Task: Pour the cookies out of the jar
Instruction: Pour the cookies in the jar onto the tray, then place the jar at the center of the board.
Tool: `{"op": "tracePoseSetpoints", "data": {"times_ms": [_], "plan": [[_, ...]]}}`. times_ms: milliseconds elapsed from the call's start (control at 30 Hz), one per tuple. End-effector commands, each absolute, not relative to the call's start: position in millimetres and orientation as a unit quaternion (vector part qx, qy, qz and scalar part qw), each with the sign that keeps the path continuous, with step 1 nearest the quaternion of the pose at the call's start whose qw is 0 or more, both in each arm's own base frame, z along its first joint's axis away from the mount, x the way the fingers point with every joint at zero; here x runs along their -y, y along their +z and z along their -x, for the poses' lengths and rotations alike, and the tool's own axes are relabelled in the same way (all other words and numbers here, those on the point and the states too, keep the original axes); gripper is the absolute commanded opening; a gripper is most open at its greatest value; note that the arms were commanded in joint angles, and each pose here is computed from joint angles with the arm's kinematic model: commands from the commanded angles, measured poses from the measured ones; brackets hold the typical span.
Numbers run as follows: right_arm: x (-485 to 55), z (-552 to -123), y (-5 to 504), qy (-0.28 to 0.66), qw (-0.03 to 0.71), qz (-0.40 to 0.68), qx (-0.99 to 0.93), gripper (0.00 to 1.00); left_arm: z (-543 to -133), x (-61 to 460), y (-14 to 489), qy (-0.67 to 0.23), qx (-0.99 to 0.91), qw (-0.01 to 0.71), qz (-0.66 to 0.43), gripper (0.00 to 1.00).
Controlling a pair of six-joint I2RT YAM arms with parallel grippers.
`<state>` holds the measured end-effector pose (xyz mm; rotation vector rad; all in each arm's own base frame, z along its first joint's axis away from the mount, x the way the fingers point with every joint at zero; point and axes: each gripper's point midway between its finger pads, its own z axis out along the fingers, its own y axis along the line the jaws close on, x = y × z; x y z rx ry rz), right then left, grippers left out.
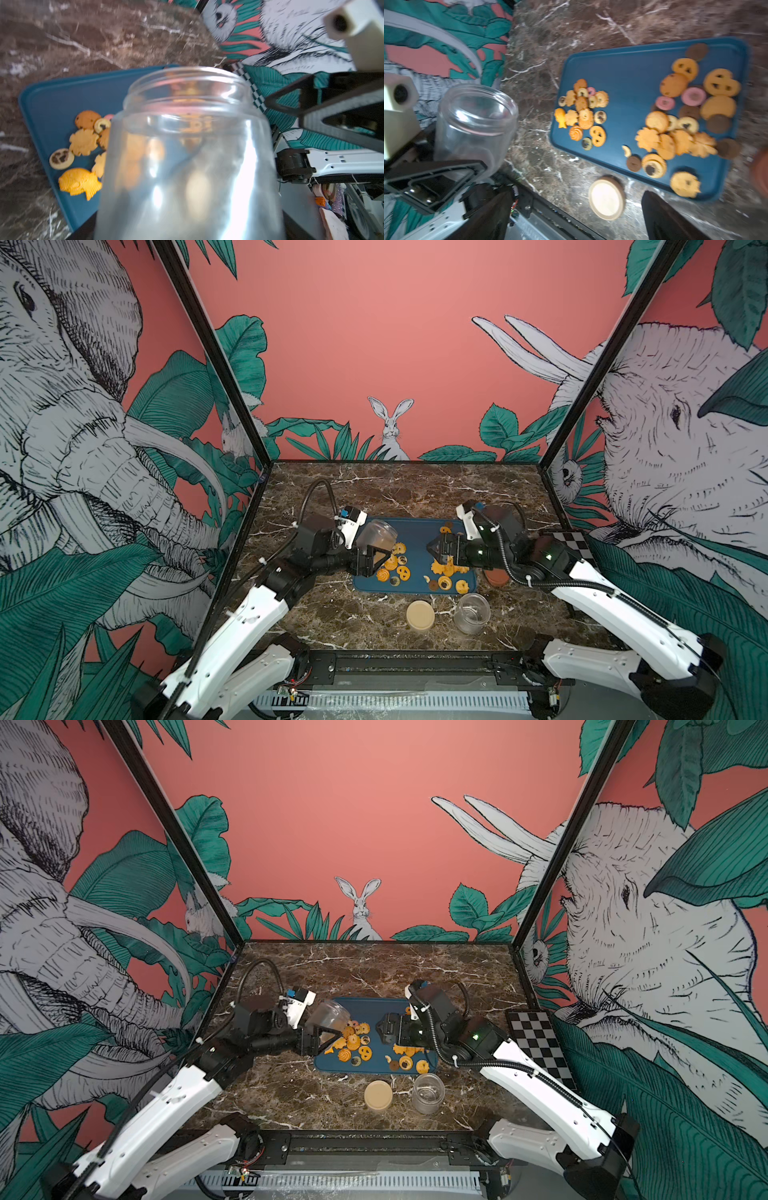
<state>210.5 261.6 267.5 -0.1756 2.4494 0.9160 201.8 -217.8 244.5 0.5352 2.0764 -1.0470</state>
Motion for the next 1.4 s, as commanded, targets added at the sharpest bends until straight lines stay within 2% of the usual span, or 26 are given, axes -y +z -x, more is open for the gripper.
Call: {"op": "tracePoseSetpoints", "data": {"times_ms": [0,200,400,500,800,1067,1100,1167,1200,1267,1300,1367], "plan": [[-309.8,-193.8,317.9,0.448,0.251,0.136,-0.847,0.99,-194.1,224.6,299.8,-0.456,-0.690,0.497,-0.263,0.00],[-351.8,-178.4,342.0,0.470,0.242,0.190,-0.827,1.00,-173.6,218.5,303.4,-0.468,-0.634,0.542,-0.291,0.00],[-370.3,-180.9,335.9,0.464,0.229,0.187,-0.835,0.99,-162.9,217.9,311.1,-0.473,-0.608,0.556,-0.312,0.00],[-374.0,-181.4,330.2,0.454,0.225,0.186,-0.842,0.99,-160.2,219.6,313.0,-0.477,-0.602,0.555,-0.320,0.00],[-405.8,-178.4,329.1,0.511,0.197,0.178,-0.818,0.99,-157.9,220.9,312.2,-0.485,-0.597,0.551,-0.323,0.00],[-413.4,-183.2,321.5,0.508,0.193,0.173,-0.822,0.93,-156.1,221.7,310.4,-0.485,-0.599,0.545,-0.329,0.00],[-413.4,-183.0,320.7,0.508,0.192,0.172,-0.822,0.90,-157.2,221.7,310.3,-0.484,-0.600,0.546,-0.327,0.00],[-413.6,-181.9,318.6,0.507,0.188,0.173,-0.823,0.78,-160.4,221.3,308.5,-0.481,-0.607,0.546,-0.321,0.00],[-413.3,-181.5,317.0,0.506,0.187,0.173,-0.824,0.67,-162.4,221.0,307.4,-0.478,-0.610,0.546,-0.318,0.00],[-411.6,-180.8,313.3,0.502,0.185,0.173,-0.827,0.37,-165.7,220.8,305.4,-0.475,-0.617,0.545,-0.312,0.00],[-410.5,-181.3,311.6,0.499,0.186,0.172,-0.829,0.26,-168.9,220.1,302.7,-0.470,-0.624,0.544,-0.306,0.00],[-406.6,-182.0,309.7,0.490,0.191,0.174,-0.833,0.10,-171.8,220.0,298.4,-0.466,-0.633,0.539,-0.302,0.00]]}}
